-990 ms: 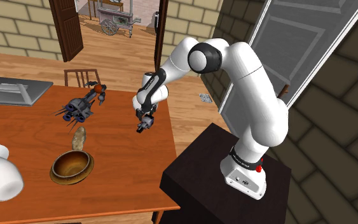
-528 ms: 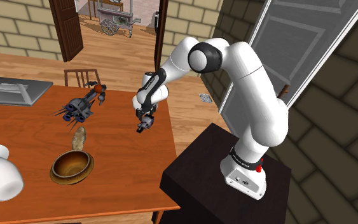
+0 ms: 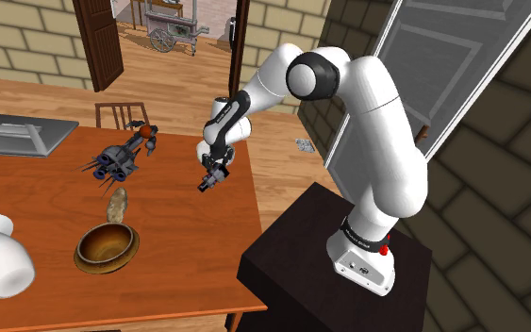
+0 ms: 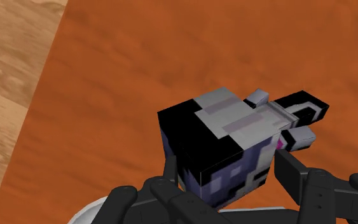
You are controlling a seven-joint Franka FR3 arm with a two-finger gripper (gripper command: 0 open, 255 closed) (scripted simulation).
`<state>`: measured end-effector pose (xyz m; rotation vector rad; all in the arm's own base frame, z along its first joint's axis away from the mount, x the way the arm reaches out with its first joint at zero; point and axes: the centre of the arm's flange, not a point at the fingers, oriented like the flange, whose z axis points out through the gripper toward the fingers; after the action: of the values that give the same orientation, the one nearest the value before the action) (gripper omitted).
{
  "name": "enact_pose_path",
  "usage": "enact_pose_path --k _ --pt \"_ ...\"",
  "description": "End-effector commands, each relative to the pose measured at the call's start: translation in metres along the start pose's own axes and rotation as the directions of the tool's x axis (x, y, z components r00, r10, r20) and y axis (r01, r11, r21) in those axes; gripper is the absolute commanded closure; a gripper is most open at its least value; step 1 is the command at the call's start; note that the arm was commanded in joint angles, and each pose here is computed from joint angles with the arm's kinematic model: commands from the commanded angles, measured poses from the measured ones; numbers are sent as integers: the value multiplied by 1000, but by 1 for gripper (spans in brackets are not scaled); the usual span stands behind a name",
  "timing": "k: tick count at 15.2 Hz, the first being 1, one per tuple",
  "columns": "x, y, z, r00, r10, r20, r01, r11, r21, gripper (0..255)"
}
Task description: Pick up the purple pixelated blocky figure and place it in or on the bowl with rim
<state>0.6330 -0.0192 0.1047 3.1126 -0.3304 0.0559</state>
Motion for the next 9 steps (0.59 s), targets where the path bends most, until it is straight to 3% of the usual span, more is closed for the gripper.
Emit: enact_pose_path --k 1,9 --pt "0 1 -11 1000 0 0 0 1000 0 255" --pt "1 1 -53 1000 0 0 0 1000 0 255"
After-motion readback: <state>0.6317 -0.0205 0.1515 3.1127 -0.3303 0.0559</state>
